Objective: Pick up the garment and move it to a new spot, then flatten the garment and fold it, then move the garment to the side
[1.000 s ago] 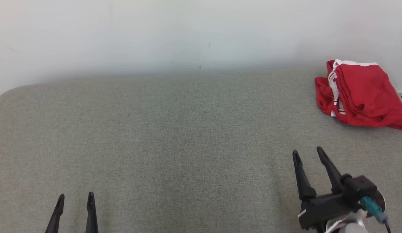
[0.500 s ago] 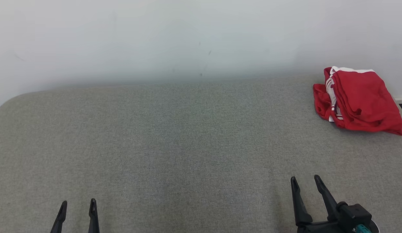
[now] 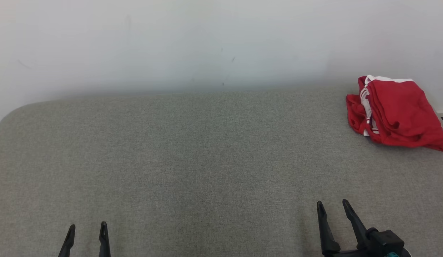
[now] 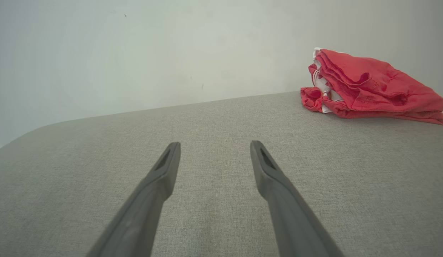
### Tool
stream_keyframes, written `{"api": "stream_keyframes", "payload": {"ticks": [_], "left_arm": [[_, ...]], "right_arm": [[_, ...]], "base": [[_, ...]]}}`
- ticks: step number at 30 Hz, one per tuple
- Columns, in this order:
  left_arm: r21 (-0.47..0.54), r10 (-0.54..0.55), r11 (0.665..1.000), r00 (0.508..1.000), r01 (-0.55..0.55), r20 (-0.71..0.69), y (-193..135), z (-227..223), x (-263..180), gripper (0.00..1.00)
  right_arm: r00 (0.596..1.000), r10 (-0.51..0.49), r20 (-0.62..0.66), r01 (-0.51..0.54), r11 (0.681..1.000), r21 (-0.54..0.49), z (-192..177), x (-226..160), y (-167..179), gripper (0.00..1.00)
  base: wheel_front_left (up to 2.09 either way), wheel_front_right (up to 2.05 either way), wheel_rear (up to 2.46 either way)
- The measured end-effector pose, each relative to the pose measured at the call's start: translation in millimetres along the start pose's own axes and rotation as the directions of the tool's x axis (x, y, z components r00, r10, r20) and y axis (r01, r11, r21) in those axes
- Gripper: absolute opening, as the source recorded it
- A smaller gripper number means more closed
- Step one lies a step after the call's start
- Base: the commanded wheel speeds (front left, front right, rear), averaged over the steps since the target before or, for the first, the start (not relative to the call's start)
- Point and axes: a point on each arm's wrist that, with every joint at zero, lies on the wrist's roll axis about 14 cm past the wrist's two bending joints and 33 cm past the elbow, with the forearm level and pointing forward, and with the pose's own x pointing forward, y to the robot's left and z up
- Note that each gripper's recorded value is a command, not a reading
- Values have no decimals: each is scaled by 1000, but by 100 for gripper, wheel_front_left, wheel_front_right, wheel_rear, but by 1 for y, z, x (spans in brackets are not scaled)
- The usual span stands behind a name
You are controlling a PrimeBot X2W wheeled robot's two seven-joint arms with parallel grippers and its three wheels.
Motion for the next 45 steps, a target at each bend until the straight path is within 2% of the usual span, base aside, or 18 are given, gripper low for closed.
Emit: {"api": "stream_keyframes", "payload": {"ticks": [7,8,14,25,33,45], "left_arm": [[-9,7,1000,1000,-8,-16,1,-5,-2,100],[-10,10,1000,1000,-10,-19,1,-6,-2,0],[-24,14,1000,997,-16,-79,0,-24,-7,0],[-204,59,976,992,-81,-112,7,-30,-7,0],[-335,80,935,990,-116,-119,10,-28,-2,0],[-508,97,849,987,-148,-127,12,-26,6,0]], "right_arm": [[1000,4,0,-4,1000,3,0,0,2,100],[1000,5,0,-5,1000,3,0,0,3,0],[997,-8,-77,9,1000,11,-23,-10,-1,0],[993,-56,-102,74,980,185,-26,-9,-9,0],[991,-80,-104,109,942,317,-22,-4,-13,0],[990,-100,-103,138,862,488,-17,3,-17,0]], "base": [[0,0,0],[0,0,0],[0,0,0],[0,0,0],[0,0,0],[0,0,0]]}}
